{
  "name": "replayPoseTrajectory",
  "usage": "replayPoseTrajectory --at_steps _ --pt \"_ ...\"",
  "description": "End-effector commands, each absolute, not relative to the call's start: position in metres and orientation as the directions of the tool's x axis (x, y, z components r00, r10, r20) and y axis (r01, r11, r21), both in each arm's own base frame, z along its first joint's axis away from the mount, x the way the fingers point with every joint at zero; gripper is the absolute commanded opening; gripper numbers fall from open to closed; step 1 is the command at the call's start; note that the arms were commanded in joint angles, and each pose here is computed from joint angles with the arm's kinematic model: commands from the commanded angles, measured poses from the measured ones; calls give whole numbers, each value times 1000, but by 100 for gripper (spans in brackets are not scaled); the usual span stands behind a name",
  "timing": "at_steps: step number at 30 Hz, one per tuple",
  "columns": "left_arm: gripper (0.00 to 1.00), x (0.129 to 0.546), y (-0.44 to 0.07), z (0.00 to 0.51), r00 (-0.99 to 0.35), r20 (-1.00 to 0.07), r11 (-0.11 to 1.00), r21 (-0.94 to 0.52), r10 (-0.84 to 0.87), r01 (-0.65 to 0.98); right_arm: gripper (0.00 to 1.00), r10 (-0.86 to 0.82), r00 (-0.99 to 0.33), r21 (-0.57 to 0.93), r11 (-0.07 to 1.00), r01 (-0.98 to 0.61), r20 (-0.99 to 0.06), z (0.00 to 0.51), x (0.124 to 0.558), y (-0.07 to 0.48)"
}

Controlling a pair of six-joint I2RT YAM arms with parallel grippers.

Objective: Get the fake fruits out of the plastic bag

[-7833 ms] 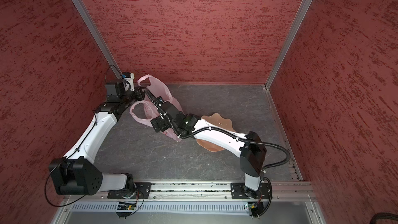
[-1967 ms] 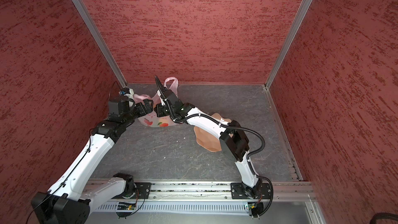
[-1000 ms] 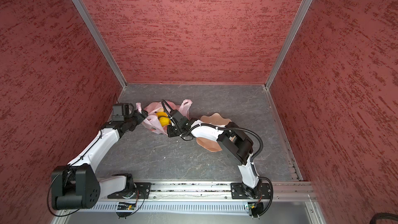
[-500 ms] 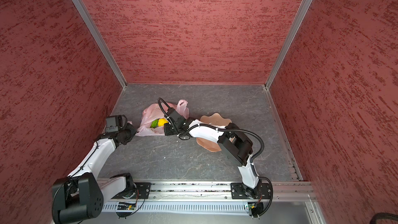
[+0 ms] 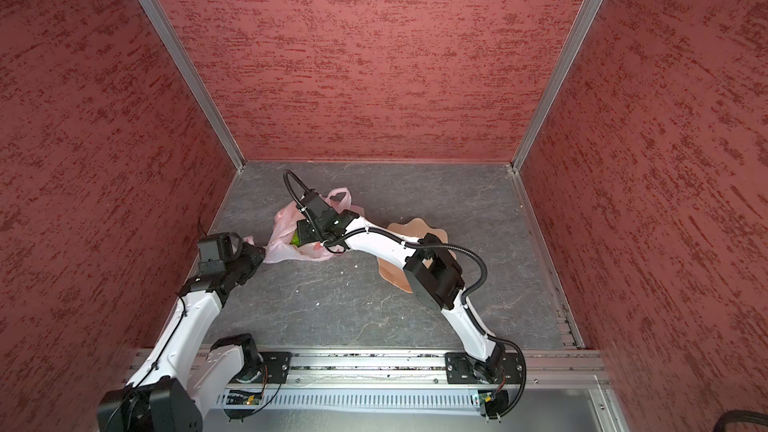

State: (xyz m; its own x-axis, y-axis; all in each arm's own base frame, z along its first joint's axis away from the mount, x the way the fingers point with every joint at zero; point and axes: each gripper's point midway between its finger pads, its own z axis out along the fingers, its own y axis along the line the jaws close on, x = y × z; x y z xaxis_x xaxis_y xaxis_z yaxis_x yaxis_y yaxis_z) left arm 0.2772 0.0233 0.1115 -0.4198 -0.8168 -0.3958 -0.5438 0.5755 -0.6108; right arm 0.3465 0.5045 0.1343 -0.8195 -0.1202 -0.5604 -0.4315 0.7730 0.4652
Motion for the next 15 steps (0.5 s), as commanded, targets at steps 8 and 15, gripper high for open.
replayPoseTrajectory --at_steps 8,15 --pt "74 283 -1 142 -460 -386 575 -712 -800 -403 26 -150 -820 436 787 -437 -552 130 345 506" --pt "92 277 -14 170 -453 -409 569 -764 -792 -306 26 -137 -815 490 739 -462 -563 142 345 522"
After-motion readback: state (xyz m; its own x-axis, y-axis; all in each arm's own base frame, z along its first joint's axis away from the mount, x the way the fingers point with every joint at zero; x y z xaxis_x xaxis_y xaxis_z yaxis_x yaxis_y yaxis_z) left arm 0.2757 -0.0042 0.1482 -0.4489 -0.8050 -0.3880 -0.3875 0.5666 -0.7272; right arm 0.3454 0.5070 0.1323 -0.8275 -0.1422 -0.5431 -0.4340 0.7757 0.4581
